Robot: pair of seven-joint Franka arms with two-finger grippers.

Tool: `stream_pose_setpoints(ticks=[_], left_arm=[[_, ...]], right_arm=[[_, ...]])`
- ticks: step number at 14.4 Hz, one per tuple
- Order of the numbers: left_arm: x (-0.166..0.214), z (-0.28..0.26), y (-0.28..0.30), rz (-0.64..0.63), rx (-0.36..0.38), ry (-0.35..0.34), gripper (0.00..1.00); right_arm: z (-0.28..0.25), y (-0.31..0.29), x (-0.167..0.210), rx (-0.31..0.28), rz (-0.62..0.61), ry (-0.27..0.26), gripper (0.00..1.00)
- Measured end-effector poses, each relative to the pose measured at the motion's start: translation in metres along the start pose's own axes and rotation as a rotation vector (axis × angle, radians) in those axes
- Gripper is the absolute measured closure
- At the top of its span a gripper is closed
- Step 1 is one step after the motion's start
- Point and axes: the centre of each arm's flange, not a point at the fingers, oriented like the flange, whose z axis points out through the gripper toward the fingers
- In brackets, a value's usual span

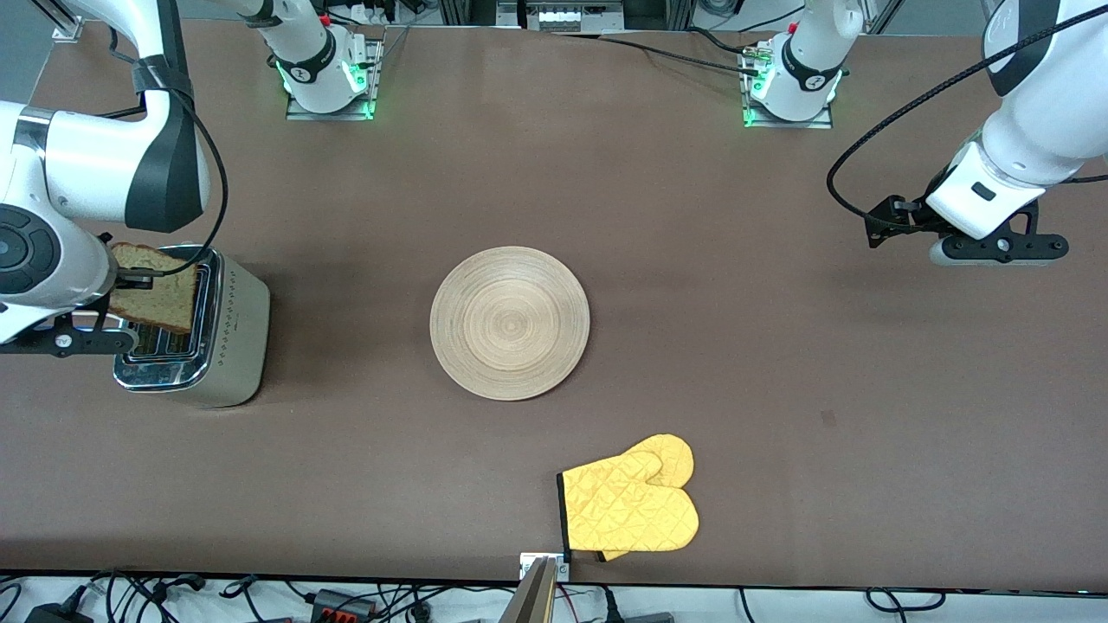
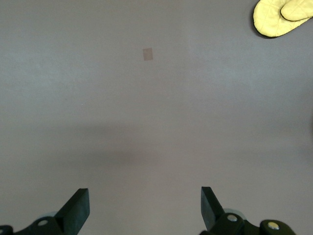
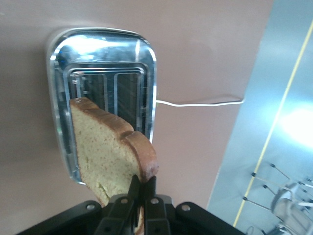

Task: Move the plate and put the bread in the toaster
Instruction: 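Lower the bread into the toaster slot with the right gripper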

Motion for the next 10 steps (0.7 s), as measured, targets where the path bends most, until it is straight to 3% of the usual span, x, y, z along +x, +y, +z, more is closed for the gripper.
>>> stream_pose_setpoints(ticks=[10], left_arm=[[0.000,0.000,0.000,0.000,0.000,-0.002,0.00]], right_arm=[[0.027,-0.013,0.017,-0.029,-0.016,-0.016,0.94]])
